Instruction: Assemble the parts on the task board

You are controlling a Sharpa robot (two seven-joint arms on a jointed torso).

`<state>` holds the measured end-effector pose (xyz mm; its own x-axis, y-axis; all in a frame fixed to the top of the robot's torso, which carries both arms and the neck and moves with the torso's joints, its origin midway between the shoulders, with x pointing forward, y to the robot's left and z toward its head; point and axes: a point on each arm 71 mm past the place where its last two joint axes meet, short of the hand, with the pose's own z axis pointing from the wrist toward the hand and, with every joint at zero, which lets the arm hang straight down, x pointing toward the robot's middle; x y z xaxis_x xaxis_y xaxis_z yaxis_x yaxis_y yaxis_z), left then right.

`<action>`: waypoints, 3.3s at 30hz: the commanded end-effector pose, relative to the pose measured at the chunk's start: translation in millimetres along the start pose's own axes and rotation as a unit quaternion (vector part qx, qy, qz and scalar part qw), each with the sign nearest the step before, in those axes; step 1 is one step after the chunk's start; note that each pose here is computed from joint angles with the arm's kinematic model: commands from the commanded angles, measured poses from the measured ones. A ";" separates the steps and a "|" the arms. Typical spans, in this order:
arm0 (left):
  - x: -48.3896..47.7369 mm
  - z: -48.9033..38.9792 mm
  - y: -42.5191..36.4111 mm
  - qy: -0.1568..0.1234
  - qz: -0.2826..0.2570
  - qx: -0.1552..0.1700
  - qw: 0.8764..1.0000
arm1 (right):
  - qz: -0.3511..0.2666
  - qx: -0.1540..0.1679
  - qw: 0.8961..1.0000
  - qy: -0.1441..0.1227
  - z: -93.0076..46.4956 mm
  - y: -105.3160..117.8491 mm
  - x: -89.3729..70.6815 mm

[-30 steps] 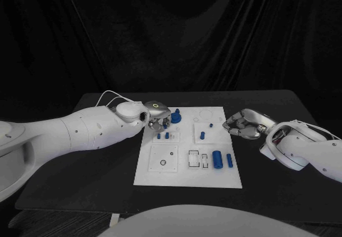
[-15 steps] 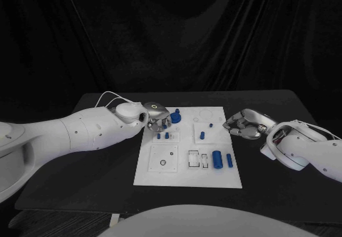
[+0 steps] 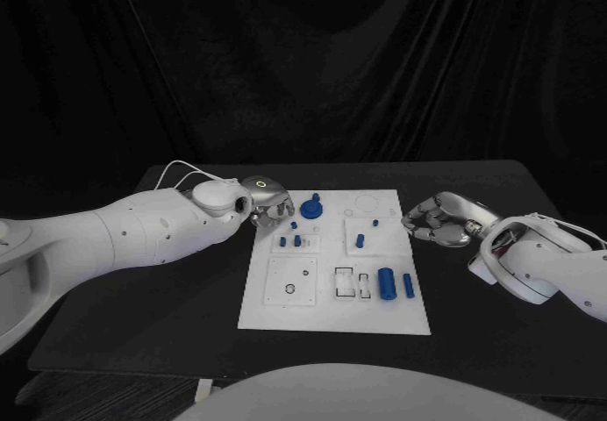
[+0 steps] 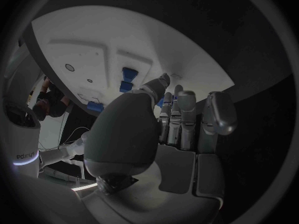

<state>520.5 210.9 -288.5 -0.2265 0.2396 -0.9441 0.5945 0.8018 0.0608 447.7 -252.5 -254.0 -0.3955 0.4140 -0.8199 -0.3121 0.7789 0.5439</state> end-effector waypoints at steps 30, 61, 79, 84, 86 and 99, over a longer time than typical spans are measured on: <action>-24.1 -88.8 29.9 -0.194 -0.681 0.158 0.688 | -0.371 -0.093 0.924 -0.010 50.7 75.5 -56.3; -18.9 -103.7 6.4 -0.186 -0.726 0.189 0.634 | -0.360 -0.113 0.925 0.049 79.5 43.0 13.2; -17.5 -105.7 5.9 -0.180 -0.729 0.189 0.632 | -0.346 -0.114 0.930 0.053 89.2 32.4 29.1; -16.2 -106.2 6.8 -0.179 -0.730 0.188 0.632 | -0.342 -0.113 0.931 0.055 91.2 31.5 30.3; -15.6 -106.3 6.9 -0.178 -0.731 0.187 0.632 | -0.342 -0.112 0.931 0.057 92.0 31.0 30.7; -12.8 -106.0 6.5 -0.175 -0.732 0.186 0.631 | -0.342 -0.104 0.932 0.066 96.4 28.3 32.9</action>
<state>446.4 271.5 -247.7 -0.5914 -0.8037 0.0658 0.0374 -0.1088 -0.9934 509.5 -171.3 -281.4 -0.1352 -0.2195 -0.9662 -0.6852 0.7251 -0.0689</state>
